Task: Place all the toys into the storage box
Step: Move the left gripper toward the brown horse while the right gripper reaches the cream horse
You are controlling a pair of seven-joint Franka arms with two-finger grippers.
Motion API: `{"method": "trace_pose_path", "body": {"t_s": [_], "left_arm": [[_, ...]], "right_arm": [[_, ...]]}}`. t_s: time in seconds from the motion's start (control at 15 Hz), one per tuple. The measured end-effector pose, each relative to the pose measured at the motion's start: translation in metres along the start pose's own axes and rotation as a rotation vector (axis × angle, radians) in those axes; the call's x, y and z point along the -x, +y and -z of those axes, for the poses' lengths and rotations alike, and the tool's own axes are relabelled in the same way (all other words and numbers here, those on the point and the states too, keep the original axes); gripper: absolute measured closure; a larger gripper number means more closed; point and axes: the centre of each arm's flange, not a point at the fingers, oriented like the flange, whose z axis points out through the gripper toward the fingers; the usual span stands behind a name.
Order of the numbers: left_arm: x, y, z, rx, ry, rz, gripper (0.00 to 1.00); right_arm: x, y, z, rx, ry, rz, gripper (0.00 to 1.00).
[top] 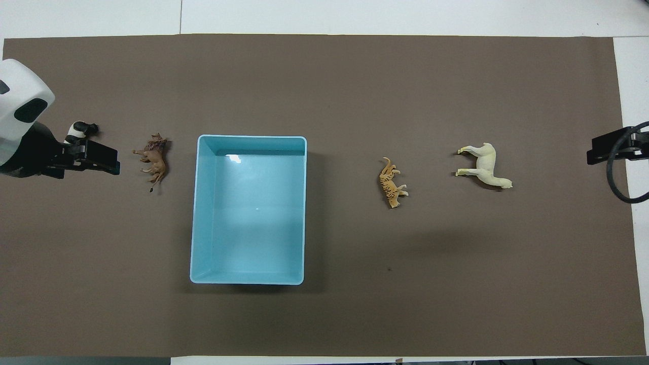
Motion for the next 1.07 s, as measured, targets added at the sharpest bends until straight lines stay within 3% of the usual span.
{"method": "trace_pose_path", "body": {"t_s": [0.87,1.07], "left_arm": [[-0.001,-0.006,0.001,-0.003,0.005,0.014,0.00],[-0.002,-0.031,0.004,-0.001,0.013,0.059,0.00]], "right_arm": [[0.000,-0.002,-0.003,0.000,-0.003,0.003,0.00],[-0.009,-0.017,-0.027,-0.002,0.044,-0.002,0.00]]}}
